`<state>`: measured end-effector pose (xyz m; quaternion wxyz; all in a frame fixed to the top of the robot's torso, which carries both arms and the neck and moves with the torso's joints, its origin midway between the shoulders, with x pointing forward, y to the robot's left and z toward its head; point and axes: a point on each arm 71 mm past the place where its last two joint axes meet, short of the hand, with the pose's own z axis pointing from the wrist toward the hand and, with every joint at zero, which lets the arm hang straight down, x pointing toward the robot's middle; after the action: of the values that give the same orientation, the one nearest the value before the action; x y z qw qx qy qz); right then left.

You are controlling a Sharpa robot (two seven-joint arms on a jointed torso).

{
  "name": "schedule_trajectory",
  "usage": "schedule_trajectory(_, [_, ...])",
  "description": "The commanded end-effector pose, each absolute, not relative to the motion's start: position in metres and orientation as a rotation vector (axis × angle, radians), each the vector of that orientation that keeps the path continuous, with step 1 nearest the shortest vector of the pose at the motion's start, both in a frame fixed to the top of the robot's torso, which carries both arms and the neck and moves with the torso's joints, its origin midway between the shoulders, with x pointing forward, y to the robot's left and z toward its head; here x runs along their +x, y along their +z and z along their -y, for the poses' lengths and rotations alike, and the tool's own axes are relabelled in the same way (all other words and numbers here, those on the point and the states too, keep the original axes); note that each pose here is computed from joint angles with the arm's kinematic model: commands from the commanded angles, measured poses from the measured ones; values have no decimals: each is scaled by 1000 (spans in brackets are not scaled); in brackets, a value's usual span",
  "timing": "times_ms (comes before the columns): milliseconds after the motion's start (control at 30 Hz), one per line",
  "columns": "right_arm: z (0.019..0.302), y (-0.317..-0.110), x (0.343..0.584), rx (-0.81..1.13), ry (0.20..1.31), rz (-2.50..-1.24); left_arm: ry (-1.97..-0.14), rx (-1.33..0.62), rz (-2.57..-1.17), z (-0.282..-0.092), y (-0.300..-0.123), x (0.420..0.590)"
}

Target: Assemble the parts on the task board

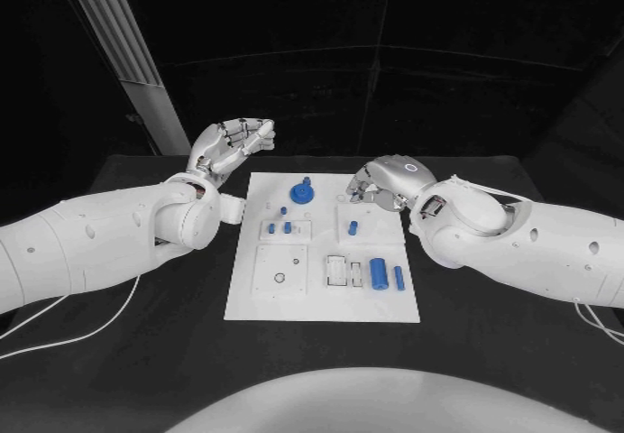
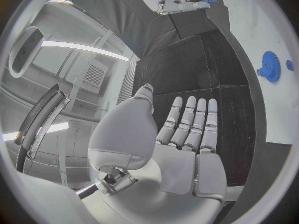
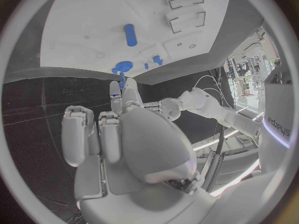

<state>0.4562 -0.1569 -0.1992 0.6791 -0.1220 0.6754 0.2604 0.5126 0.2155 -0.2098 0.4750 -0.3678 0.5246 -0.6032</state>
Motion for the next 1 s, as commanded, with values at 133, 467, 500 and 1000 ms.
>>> schedule_trajectory(133, [138,-190,447,-305,684,-1449,-1594,-753,-1095,-215,-194,509])
schedule_trajectory(467, [110,-187,437,-339,777,-1452,-1591,-754,-1095,-216,-195,509])
schedule_trajectory(500, [108,-188,437,-343,784,-1453,-1590,-754,-1095,-216,-195,509])
schedule_trajectory(1000, [76,-199,430,-444,844,-1484,-1590,-754,-1094,-216,-195,509])
